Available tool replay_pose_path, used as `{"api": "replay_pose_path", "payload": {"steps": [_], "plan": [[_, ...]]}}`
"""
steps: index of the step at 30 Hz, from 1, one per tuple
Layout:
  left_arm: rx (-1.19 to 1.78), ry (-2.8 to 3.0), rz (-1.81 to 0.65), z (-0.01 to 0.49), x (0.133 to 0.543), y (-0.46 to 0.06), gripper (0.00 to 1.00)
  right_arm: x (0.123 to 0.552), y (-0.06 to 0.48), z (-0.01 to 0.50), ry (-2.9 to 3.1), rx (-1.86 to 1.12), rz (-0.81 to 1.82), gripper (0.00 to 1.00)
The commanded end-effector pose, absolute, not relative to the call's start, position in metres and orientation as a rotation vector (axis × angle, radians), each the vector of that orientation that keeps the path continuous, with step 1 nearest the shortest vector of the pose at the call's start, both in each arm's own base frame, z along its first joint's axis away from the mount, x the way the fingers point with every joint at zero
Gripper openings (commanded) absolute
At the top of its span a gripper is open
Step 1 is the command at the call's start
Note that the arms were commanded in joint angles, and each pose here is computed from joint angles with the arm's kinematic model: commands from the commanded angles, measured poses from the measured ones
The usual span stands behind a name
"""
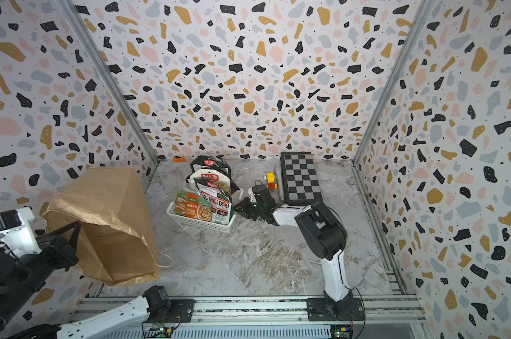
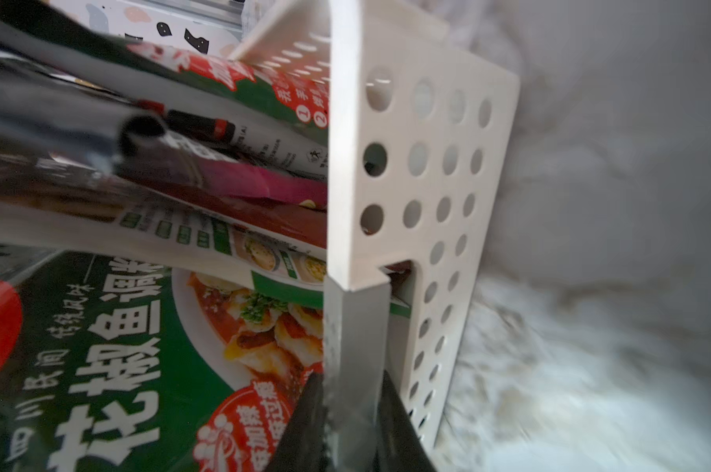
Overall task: Place the condiment packets inside the bag
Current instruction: Move the storage box to the center of the board.
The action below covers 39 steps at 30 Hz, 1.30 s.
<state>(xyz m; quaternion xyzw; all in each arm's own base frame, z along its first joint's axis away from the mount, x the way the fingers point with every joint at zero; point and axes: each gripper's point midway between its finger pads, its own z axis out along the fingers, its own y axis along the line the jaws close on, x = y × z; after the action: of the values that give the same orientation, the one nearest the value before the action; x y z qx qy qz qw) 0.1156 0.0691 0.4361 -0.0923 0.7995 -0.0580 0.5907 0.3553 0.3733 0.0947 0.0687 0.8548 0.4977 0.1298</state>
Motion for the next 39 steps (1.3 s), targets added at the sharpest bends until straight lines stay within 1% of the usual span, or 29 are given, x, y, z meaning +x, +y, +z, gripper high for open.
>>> {"api": "replay_pose_path", "payload": {"steps": [1, 5, 11, 15, 19, 25, 29, 30, 32, 35, 39], "plan": [[-0.188, 1.835, -0.179, 0.450, 0.123, 0.054, 0.00, 0.333, 0.341, 0.136, 2.398, 0.075, 1.474, 0.01], [-0.153, 1.857, -0.204, 0.448, 0.130, 0.037, 0.00, 0.300, 0.281, 0.127, 2.478, 0.093, 1.370, 0.03], [-0.093, 1.912, -0.235, 0.439, 0.143, 0.004, 0.00, 0.272, 0.215, 0.126, 2.537, 0.164, 1.236, 0.06], [-0.066, 1.950, -0.277, 0.426, 0.154, -0.023, 0.00, 0.268, 0.167, 0.121, 2.553, 0.280, 1.160, 0.07], [0.014, 2.030, -0.306, 0.411, 0.166, -0.060, 0.00, 0.261, 0.133, 0.117, 2.549, 0.374, 1.140, 0.09], [0.126, 2.127, -0.252, 0.395, 0.185, -0.099, 0.00, 0.257, 0.090, 0.117, 2.498, 0.493, 1.031, 0.11], [0.235, 2.216, -0.184, 0.377, 0.198, -0.126, 0.00, 0.268, 0.067, 0.117, 2.479, 0.539, 0.914, 0.16], [0.248, 2.235, -0.168, 0.374, 0.201, -0.129, 0.00, 0.270, 0.065, 0.118, 2.478, 0.541, 0.894, 0.18], [0.243, 2.290, -0.169, 0.366, 0.209, -0.132, 0.00, 0.276, 0.061, 0.120, 2.475, 0.538, 0.871, 0.30], [0.174, 2.392, -0.281, 0.352, 0.222, -0.132, 0.00, 0.280, 0.058, 0.131, 2.452, 0.506, 0.840, 0.45], [0.027, 2.490, -0.451, 0.331, 0.235, -0.126, 0.00, 0.279, 0.044, 0.161, 2.381, 0.465, 0.697, 0.58]]}}
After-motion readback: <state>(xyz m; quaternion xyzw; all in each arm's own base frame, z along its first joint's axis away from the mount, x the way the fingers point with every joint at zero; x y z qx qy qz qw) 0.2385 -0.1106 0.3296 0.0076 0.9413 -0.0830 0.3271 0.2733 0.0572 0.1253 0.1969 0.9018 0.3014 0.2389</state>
